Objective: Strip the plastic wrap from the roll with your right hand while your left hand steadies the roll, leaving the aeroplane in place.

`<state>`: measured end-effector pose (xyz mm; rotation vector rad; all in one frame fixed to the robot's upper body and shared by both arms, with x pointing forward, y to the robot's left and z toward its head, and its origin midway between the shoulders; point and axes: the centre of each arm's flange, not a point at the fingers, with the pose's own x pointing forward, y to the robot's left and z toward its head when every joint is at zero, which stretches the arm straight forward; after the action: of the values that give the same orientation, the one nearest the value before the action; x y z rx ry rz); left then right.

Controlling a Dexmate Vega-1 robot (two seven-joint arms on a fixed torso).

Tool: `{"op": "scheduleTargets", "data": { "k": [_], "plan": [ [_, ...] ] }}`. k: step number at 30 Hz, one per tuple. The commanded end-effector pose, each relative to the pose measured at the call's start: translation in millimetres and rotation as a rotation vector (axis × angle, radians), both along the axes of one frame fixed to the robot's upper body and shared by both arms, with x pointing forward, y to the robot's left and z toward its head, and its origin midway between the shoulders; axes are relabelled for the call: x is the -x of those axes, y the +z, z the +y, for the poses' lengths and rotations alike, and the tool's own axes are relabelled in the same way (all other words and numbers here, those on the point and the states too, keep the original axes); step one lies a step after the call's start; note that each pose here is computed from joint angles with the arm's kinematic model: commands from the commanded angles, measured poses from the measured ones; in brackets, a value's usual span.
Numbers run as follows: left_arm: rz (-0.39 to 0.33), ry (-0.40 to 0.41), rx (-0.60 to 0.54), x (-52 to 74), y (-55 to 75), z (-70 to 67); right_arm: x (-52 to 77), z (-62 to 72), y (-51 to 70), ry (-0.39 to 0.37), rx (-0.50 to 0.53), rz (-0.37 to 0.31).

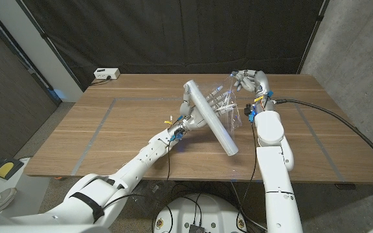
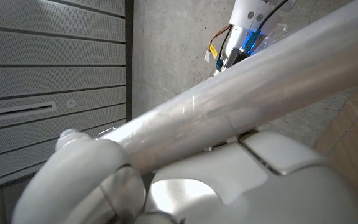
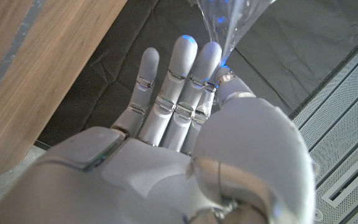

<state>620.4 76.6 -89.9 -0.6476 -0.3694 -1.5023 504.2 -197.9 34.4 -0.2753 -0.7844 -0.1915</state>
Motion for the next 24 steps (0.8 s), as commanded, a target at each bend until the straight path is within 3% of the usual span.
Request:
{"op": "scheduleTargets", "data": {
  "k": [1, 6, 24],
  "plan": [
    [0.294, 0.304, 0.027, 11.7, -58.2, 14.4, -1.5, -2.4, 12.2, -0.033, 0.0, -0.014],
    [0.317, 0.329, 0.031, 12.2, -56.8, 18.1, -2.2, -4.2, 16.8, -0.041, -0.002, -0.026],
    [0.323, 0.288, 0.028, 9.9, -55.2, 21.7, -5.9, -2.7, 34.6, -0.059, 0.012, -0.043]
  ]
}}
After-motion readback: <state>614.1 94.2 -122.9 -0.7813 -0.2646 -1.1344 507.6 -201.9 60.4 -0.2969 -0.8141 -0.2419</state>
